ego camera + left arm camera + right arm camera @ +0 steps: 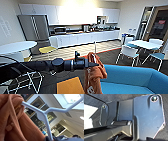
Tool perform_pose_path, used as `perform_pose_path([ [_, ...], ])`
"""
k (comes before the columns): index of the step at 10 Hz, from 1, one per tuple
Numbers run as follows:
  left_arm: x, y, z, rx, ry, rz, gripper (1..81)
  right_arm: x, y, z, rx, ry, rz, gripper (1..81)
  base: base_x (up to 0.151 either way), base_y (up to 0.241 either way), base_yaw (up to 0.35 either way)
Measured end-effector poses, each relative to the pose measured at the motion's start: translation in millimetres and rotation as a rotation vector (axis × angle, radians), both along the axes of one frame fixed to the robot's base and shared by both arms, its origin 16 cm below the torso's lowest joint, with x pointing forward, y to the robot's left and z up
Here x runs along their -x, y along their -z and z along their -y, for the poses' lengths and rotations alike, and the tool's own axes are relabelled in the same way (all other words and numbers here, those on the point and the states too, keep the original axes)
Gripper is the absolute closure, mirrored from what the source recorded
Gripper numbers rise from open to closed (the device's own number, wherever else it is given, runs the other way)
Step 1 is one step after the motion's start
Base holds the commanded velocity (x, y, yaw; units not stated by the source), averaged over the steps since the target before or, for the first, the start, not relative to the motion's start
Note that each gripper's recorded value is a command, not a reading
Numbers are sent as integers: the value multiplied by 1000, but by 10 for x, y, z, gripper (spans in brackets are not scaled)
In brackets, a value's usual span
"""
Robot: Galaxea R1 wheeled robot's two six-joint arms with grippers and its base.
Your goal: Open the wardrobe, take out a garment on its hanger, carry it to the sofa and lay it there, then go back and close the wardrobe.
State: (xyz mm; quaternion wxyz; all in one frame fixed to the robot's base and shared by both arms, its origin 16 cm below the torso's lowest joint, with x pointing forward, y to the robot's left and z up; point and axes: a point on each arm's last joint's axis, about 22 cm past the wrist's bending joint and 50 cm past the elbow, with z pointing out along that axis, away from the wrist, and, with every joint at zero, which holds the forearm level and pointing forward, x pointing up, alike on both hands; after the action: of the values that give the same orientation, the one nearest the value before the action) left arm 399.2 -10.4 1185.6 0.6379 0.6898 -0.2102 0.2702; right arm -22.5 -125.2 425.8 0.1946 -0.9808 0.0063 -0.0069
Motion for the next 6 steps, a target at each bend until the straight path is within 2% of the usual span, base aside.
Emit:
perform_pose_path([
  [6, 64, 115, -131, -4, -13, -13, 811, -20, 1, 1, 0, -1, 3, 10, 0, 0, -303],
])
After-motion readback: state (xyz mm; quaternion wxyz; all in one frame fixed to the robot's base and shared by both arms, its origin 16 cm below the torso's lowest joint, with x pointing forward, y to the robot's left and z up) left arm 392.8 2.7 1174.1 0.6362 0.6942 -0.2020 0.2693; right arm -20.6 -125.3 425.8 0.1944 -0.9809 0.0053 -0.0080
